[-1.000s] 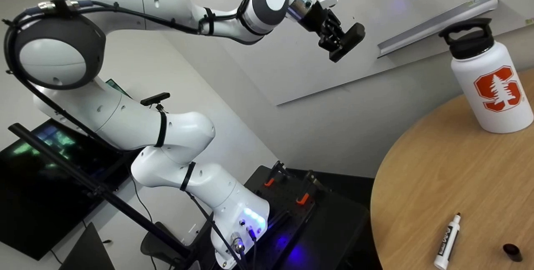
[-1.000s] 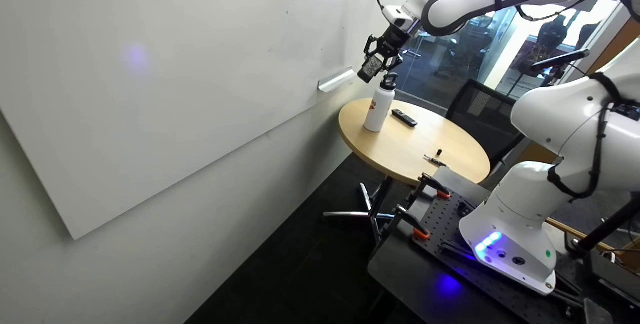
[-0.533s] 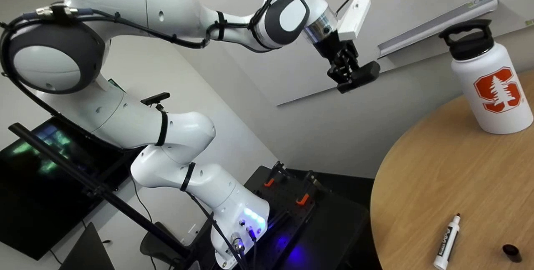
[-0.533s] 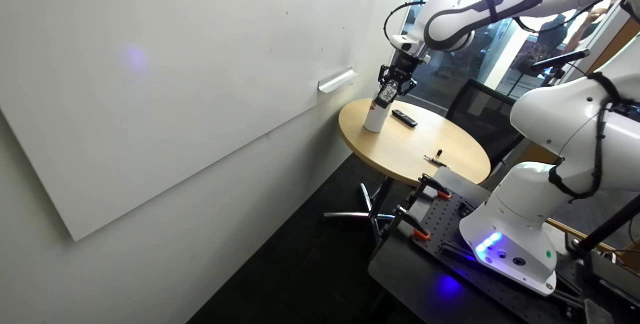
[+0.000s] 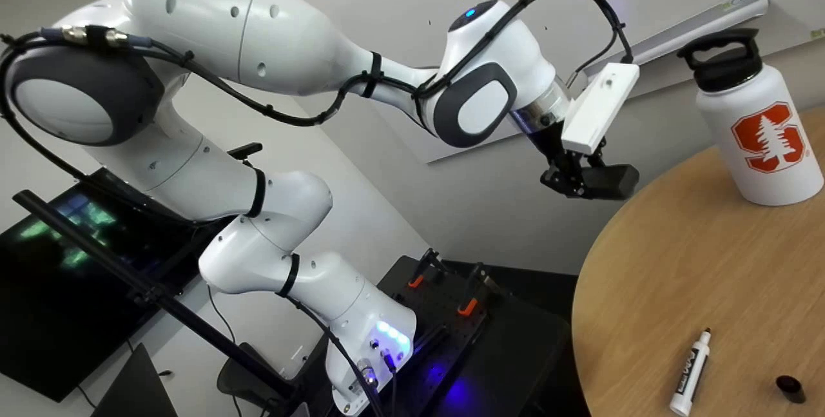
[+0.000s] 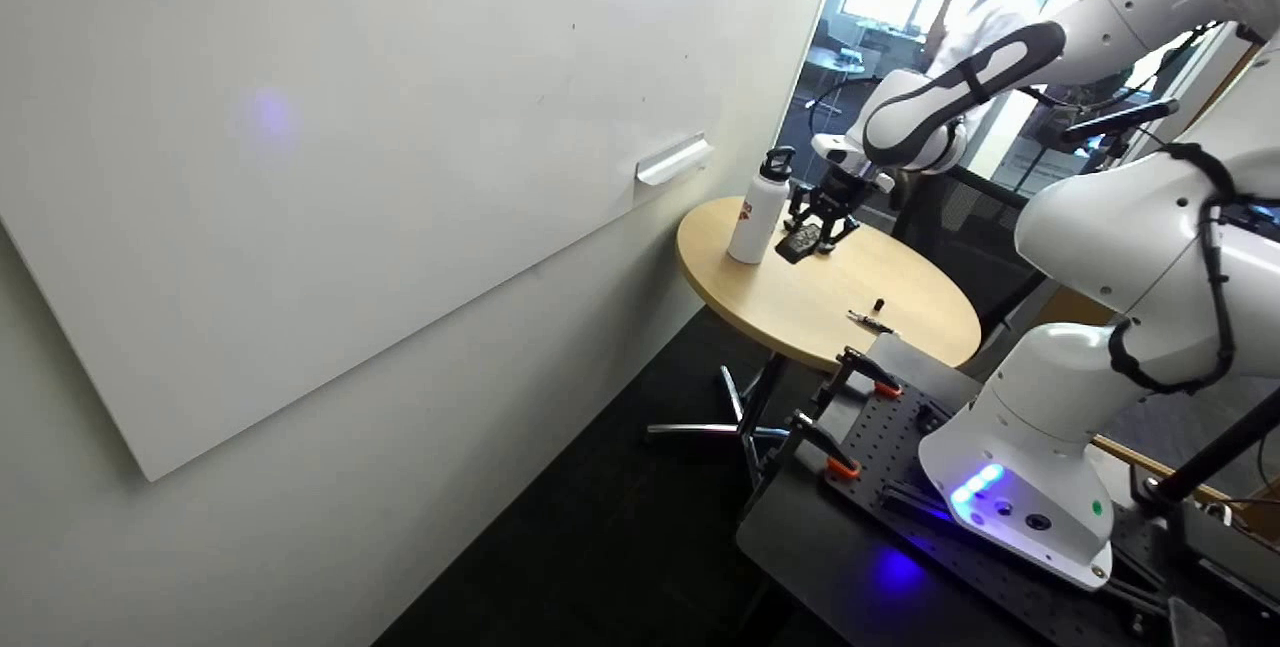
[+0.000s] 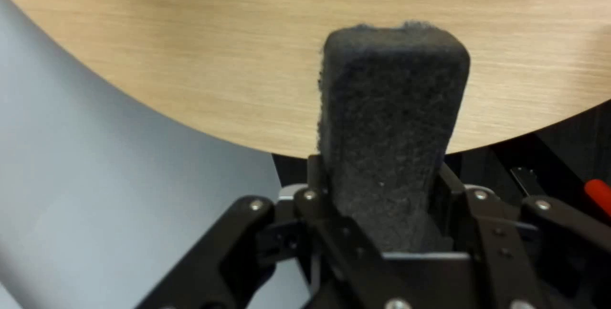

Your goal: Take the eraser and erase the writings on the whiteboard

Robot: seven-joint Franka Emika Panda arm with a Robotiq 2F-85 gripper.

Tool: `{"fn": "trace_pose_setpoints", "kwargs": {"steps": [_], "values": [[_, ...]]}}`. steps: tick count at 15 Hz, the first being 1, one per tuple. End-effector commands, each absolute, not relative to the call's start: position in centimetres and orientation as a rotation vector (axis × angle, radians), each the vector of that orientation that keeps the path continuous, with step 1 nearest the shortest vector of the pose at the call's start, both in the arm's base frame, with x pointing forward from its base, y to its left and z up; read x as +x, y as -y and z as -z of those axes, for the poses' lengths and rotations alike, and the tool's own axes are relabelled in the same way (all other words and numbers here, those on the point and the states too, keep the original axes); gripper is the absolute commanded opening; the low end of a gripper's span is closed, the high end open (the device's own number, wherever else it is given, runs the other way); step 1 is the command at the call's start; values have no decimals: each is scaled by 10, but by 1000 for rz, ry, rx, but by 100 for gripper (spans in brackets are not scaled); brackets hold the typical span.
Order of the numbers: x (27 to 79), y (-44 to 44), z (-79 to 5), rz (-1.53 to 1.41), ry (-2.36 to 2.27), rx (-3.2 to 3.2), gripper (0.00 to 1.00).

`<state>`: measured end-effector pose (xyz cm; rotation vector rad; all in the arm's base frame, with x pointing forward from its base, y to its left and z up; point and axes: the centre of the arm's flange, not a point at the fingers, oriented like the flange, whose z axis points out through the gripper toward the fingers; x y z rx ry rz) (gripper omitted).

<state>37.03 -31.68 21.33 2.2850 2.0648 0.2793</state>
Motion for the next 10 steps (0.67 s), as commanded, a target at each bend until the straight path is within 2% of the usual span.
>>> {"fn": "trace_pose_setpoints", "kwargs": {"steps": [1, 10], "values": [[364, 334, -171, -252, -1990, 2363, 27], [355, 368, -91, -305, -1939, 2428, 27]]}}
